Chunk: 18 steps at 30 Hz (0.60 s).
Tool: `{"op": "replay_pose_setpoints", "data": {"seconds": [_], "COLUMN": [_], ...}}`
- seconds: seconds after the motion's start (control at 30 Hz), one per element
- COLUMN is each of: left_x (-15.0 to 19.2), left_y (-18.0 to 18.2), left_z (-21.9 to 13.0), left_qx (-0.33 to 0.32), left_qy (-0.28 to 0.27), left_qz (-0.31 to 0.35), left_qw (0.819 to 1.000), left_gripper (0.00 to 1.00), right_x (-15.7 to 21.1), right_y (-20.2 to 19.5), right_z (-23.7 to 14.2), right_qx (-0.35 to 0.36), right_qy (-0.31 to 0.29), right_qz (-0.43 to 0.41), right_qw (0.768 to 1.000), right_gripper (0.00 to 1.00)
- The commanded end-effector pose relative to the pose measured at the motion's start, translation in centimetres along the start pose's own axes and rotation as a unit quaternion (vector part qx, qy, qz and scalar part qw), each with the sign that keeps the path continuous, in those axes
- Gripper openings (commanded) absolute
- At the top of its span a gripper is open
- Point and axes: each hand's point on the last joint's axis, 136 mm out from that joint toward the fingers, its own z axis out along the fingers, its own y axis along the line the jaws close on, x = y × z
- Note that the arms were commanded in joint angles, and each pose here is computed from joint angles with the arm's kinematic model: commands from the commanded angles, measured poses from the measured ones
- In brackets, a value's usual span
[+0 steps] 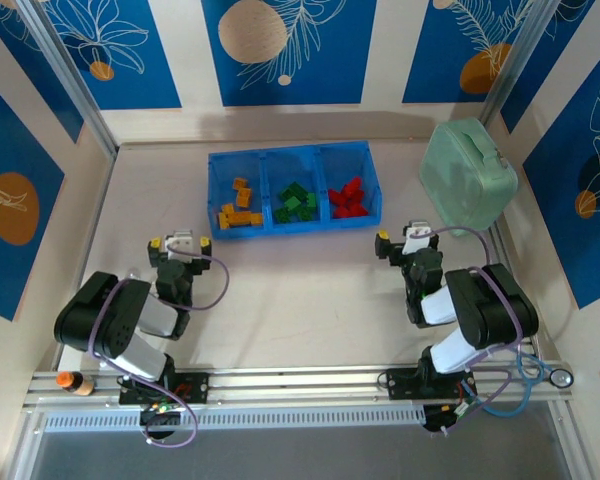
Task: Sort the legos into containers by color
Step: Reset both arms
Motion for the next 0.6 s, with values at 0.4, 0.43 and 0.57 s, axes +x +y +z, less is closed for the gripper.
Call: {"op": "replay_pose_setpoints", "data": {"seconds": [0.4, 0.43, 0.57], "left_x": [-0.8, -0.6, 0.5], "left_y": [-2.2, -2.0, -1.0], "left_z": [1.9, 2.3, 5.0], "left_qx": [0.054, 0.054, 0.062], "left_qy": [-0.010, 0.005, 0.082], "left_qz": [0.017, 0.015, -0.024], "left_qw": [0.998, 0.998, 0.994], "left_gripper": [1.00, 1.00, 1.00], "right_x": [-0.7, -0.6, -0.7], "right_y": [-3.2, -3.2, -3.2], "right_z": [3.7, 3.6, 3.6], "right_qx": [0.034, 0.034, 0.034], "right_qy": [0.071, 0.072, 0.071], "right_qz": [0.063, 0.063, 0.063], "right_qw": [0.995, 0.995, 0.995], "right_gripper": [0.99, 0.99, 0.99]}}
